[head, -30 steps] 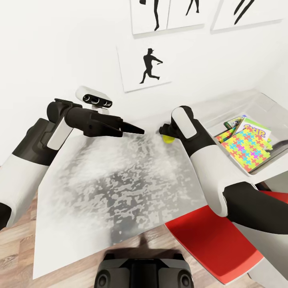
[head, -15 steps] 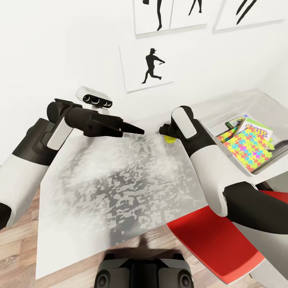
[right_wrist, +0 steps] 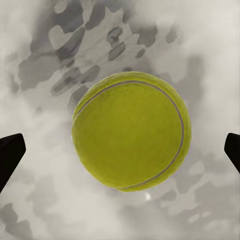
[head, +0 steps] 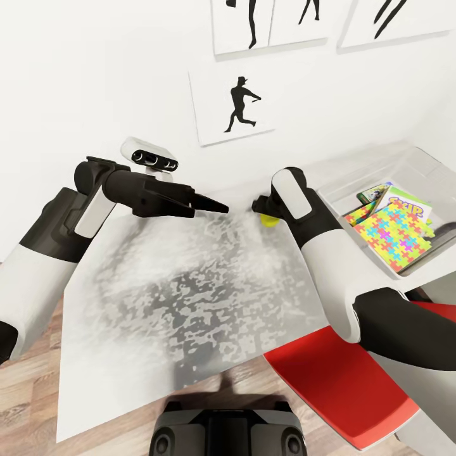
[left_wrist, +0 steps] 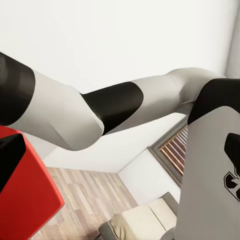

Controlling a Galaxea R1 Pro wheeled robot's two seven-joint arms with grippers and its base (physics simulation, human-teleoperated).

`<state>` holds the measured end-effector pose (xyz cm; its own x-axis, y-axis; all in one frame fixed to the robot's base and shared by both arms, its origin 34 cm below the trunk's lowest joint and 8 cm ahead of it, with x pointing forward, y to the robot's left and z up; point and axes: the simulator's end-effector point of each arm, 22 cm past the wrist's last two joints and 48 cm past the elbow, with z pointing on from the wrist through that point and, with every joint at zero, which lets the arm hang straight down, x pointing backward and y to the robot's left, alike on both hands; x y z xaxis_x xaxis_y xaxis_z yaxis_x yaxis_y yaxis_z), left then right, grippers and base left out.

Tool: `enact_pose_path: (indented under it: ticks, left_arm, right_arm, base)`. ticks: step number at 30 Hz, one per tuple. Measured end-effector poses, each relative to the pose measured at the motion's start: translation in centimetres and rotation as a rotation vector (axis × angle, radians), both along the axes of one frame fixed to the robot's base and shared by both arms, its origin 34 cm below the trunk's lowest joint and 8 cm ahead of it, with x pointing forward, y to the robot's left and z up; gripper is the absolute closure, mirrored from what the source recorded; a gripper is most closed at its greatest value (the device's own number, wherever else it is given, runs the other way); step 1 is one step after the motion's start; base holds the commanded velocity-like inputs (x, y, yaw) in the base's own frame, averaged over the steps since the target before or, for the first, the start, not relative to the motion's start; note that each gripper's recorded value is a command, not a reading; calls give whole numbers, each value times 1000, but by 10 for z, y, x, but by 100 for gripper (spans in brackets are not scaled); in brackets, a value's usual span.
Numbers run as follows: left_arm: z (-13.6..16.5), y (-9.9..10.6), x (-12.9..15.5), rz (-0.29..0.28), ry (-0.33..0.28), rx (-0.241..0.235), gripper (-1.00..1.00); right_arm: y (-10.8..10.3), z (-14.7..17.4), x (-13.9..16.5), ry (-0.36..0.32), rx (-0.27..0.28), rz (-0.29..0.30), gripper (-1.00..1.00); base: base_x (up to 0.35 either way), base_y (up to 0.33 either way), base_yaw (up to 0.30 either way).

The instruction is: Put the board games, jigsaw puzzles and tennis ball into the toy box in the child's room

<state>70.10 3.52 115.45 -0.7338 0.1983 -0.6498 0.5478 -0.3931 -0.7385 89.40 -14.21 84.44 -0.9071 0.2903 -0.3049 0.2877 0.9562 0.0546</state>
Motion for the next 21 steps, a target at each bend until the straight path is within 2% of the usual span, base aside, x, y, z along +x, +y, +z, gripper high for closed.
enact_pose_path:
  ticks: [21]
  left_arm:
    - [-5, 1, 1, 3, 9, 1, -100]
  right_arm:
    - [0, -2, 1, -5, 2, -4, -100]
  base:
    - [0, 0, 0]
